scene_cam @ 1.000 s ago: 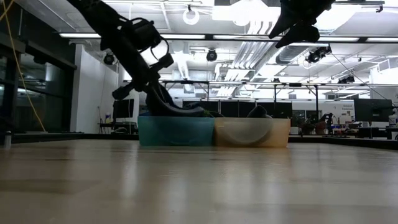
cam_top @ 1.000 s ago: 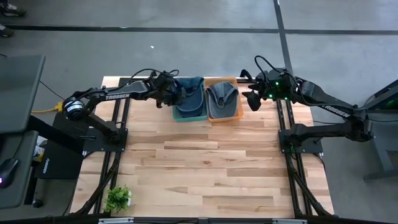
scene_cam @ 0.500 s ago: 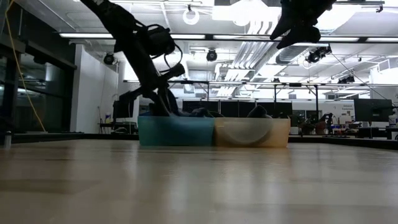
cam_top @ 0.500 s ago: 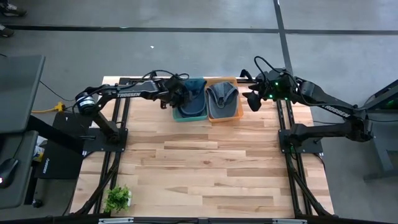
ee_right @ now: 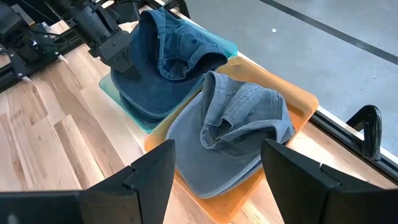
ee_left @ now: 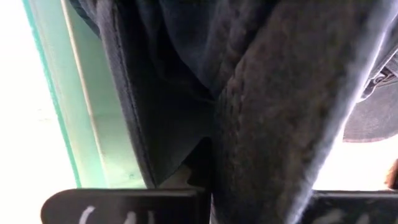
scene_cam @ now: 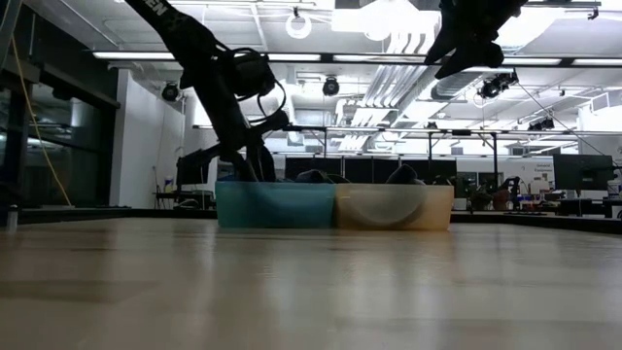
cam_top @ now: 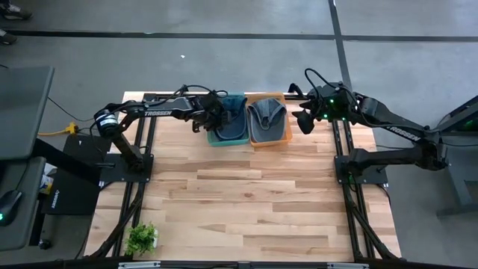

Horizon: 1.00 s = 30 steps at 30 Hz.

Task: Pick & Place hat
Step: Put the blue cap into the green bin

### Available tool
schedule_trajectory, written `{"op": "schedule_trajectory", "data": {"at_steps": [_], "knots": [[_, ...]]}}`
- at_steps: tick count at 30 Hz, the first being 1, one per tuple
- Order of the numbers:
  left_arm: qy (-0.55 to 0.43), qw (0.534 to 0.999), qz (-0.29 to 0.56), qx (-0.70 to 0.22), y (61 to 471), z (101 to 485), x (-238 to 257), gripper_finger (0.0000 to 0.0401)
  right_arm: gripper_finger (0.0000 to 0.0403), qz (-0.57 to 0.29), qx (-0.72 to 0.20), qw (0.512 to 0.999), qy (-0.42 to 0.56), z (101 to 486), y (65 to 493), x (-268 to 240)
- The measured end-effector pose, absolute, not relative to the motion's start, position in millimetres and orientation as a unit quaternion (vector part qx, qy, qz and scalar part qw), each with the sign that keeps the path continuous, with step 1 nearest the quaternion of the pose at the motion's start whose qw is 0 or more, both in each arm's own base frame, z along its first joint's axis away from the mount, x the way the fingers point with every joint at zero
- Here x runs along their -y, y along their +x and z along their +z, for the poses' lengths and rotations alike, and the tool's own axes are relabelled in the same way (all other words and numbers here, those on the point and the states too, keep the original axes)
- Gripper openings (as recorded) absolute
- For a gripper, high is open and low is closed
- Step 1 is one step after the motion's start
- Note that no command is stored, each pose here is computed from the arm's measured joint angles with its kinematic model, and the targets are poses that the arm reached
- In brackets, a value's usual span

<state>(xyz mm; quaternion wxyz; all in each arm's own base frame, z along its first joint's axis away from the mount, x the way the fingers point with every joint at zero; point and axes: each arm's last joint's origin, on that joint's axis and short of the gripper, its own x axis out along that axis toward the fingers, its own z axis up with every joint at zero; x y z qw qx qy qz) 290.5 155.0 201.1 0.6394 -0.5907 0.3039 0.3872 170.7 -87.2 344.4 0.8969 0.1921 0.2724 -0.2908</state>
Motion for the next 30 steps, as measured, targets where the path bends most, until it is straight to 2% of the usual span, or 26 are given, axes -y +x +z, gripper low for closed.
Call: {"op": "schedule_trajectory", "data": {"at_steps": [5, 10, 14, 23, 26, 30], "knots": [[-0.589, 0.641, 0.386, -0.306, 290.2, 200.8, -155.1, 0.0023, 0.0232, -0.292, -0.272, 0.897, 0.192, 344.4, 170.6, 87.2], [-0.568, 0.665, 0.361, -0.324, 290.6, 200.9, -154.8, 0.003, 0.0232, -0.291, -0.274, 0.897, 0.188, 344.4, 170.6, 87.2], [-0.571, 0.667, 0.351, -0.325, 291.4, 200.8, -154.2, 0.0074, 0.0232, -0.291, -0.274, 0.897, 0.188, 344.4, 170.6, 87.2], [-0.581, 0.666, 0.337, -0.325, 292.3, 201.5, -154.3, 0.0225, 0.0232, -0.291, -0.274, 0.897, 0.188, 344.4, 170.5, 87.2], [-0.585, 0.659, 0.34, -0.328, 290.7, 201.6, -153.6, 0.0241, 0.0232, -0.291, -0.274, 0.897, 0.188, 344.3, 170.5, 87.2], [-0.58, 0.656, 0.349, -0.333, 285.0, 207.7, -150.7, 0.0239, 0.0232, -0.291, -0.275, 0.897, 0.188, 344.2, 170.5, 87.2]]}}
